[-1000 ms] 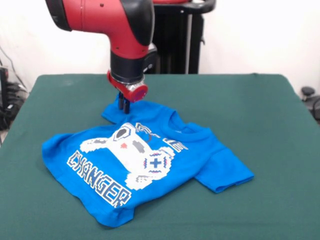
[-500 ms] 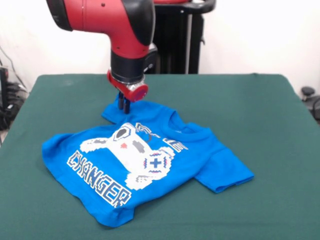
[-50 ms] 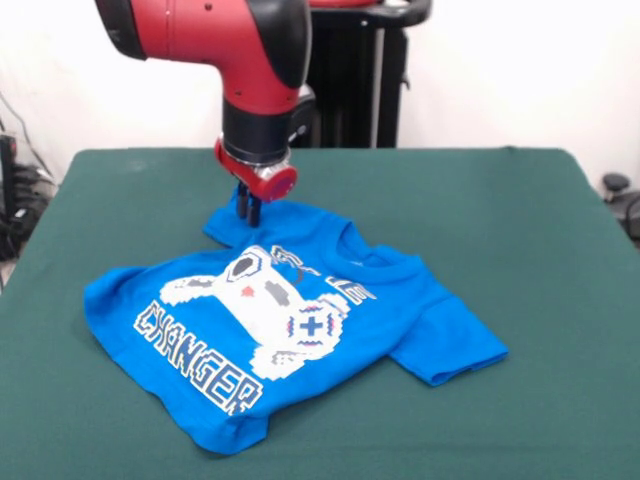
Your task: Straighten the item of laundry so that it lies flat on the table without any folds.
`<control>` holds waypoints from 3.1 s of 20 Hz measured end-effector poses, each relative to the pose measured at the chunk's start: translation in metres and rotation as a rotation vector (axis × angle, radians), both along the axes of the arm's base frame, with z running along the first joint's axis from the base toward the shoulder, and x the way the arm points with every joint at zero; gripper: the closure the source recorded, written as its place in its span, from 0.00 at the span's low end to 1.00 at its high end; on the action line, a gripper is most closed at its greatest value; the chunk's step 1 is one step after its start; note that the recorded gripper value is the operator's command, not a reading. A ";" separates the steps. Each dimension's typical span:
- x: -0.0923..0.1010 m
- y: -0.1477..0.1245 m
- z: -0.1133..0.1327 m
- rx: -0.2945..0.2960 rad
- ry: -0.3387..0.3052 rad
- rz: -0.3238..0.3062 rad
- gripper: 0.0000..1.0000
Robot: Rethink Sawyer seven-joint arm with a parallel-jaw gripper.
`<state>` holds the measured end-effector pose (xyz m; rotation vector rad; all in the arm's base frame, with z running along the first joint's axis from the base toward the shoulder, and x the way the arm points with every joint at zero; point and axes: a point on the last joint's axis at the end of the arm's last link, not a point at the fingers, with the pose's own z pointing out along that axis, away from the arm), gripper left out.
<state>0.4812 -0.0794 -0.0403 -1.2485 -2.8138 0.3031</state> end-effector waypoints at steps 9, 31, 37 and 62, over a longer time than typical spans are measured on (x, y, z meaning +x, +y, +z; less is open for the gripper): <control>-0.010 0.001 0.003 0.008 0.012 -0.007 0.00; -0.017 0.004 0.001 -0.009 -0.016 0.051 0.00; -0.012 0.011 -0.001 0.006 -0.056 0.073 1.00; -0.021 0.000 0.000 0.004 -0.064 0.091 0.00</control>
